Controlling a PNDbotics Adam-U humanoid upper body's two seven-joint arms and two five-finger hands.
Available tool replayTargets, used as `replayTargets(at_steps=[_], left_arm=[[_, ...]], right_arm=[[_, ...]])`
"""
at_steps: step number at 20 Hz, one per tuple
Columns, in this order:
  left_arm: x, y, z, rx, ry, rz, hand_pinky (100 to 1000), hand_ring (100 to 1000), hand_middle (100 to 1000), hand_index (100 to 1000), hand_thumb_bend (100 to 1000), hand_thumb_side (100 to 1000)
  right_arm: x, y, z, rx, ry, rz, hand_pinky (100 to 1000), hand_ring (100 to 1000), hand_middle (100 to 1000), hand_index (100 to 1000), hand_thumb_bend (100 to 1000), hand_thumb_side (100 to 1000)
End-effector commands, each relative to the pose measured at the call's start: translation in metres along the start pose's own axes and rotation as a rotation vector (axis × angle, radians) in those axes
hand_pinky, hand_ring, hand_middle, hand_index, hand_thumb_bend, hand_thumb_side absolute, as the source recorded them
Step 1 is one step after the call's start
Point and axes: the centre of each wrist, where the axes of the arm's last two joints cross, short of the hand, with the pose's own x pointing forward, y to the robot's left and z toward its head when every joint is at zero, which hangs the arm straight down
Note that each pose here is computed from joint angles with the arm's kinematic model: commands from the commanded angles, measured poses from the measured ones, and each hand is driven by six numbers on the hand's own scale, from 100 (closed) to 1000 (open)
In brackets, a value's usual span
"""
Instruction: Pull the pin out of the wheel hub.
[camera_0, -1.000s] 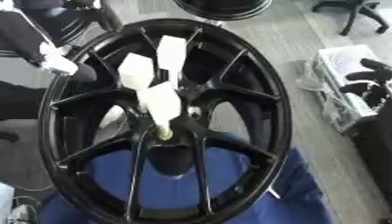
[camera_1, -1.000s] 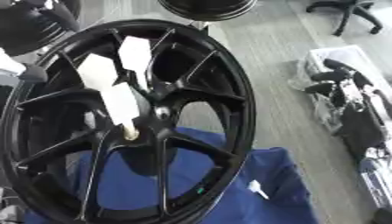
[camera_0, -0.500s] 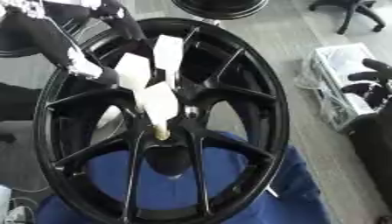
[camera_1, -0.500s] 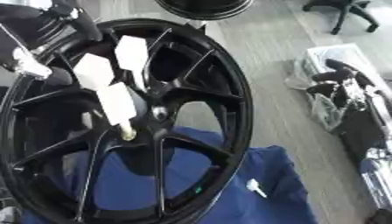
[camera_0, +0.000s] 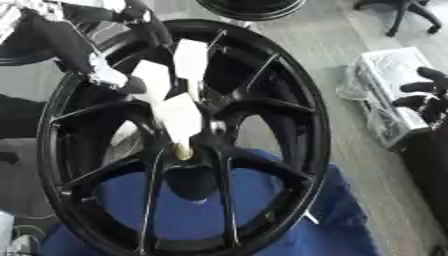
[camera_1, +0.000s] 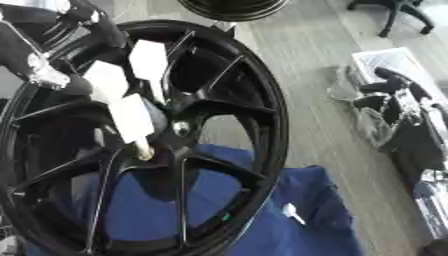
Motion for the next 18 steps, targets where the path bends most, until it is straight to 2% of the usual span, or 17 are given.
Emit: replayTargets(at_steps=[1, 12, 18], left_arm=[[0.0045, 0.0126, 0.0084, 0.03, 0.017, -0.044, 954, 861, 808, 865, 481, 355], [-0.0014, 0.0112, 0.0036, 0.02, 0.045, -0.106, 953, 868, 818, 857, 511, 332], [-0.004, 0.0071, -0.001, 0.008, 0.038, -0.119, 923, 844, 778, 816, 465, 290]], right_arm=[[0.0074, -0.0015, -0.0028, 0.009, -0.02, 0.007, 866, 635, 650, 857, 100, 739], [0.0072, 0.0007, -0.0039, 0.014, -0.012, 0.001, 868, 635, 651, 858, 100, 745], [0.0072, 0.0014, -0.0043, 0.014, -0.009, -0.002, 868, 635, 651, 858, 100, 748]])
